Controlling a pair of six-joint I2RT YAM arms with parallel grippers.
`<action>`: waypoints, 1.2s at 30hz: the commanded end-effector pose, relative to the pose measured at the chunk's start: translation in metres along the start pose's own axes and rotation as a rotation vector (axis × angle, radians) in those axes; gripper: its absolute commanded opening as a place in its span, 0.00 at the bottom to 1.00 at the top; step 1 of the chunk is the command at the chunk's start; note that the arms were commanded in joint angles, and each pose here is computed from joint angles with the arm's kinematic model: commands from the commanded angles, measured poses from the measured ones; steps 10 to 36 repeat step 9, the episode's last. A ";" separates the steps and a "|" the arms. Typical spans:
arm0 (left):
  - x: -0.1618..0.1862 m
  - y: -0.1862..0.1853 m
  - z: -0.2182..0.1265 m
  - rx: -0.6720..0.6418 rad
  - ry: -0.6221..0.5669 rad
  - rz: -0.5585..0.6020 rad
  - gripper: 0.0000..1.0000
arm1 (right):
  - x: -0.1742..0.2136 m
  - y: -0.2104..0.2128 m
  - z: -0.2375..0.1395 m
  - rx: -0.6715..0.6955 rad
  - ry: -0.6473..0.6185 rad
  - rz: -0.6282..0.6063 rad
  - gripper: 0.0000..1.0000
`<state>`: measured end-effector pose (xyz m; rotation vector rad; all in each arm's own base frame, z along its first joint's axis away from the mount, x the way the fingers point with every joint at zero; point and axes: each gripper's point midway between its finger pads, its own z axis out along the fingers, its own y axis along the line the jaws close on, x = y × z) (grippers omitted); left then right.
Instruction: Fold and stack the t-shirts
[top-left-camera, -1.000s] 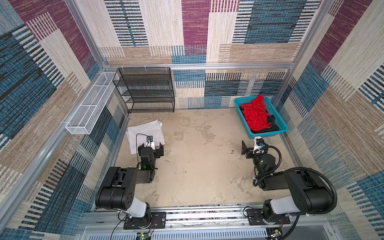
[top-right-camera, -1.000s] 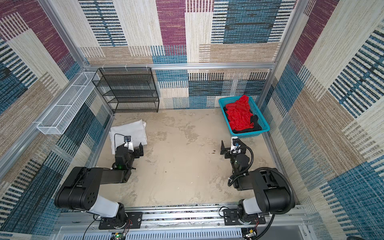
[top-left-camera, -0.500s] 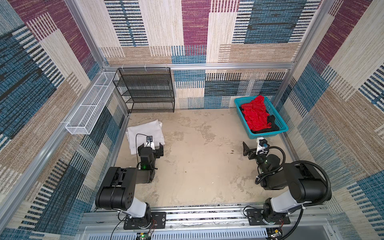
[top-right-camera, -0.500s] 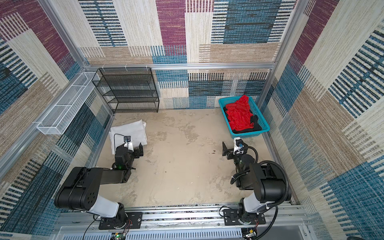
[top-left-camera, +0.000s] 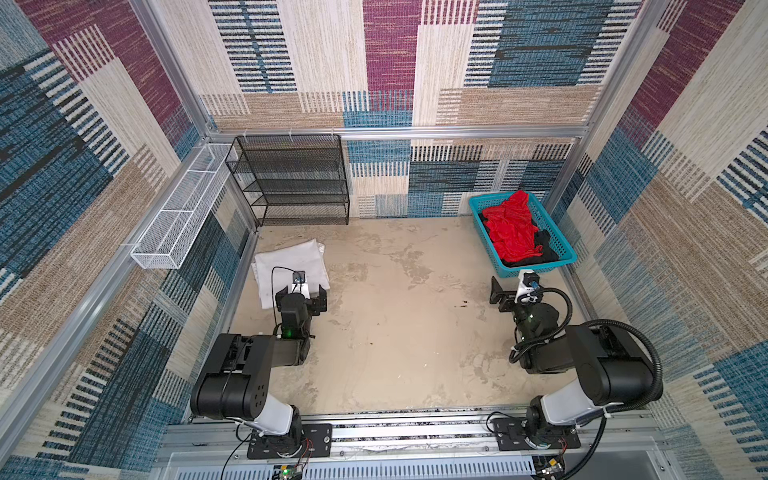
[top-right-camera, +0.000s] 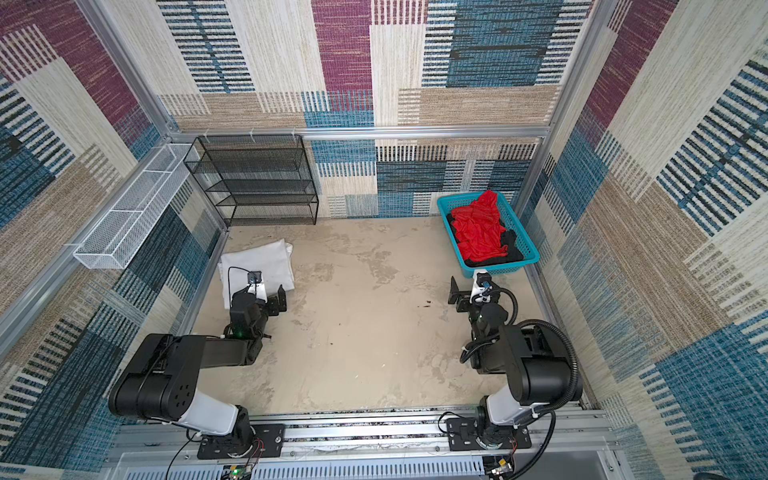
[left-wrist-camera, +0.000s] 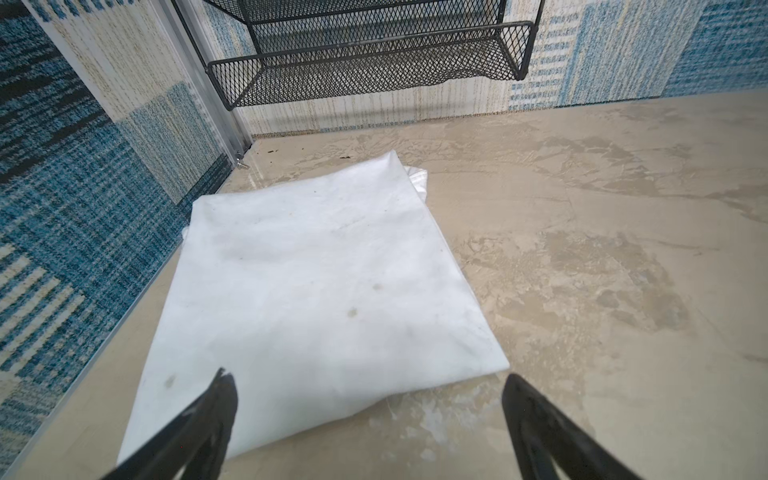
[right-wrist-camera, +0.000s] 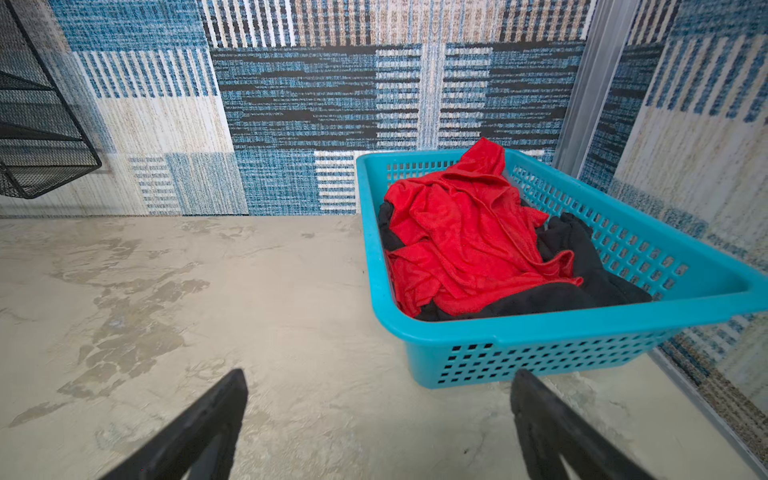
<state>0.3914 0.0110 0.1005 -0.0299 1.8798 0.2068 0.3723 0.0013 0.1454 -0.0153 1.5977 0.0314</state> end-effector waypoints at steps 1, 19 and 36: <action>-0.001 -0.001 0.002 0.006 0.005 -0.015 0.99 | -0.002 0.003 0.003 -0.016 -0.007 0.002 0.99; -0.001 0.000 0.002 0.007 0.005 -0.016 0.99 | -0.004 0.003 0.000 -0.016 -0.019 -0.001 0.99; -0.001 0.000 0.002 0.007 0.005 -0.016 0.99 | -0.004 0.003 0.000 -0.016 -0.019 -0.001 0.99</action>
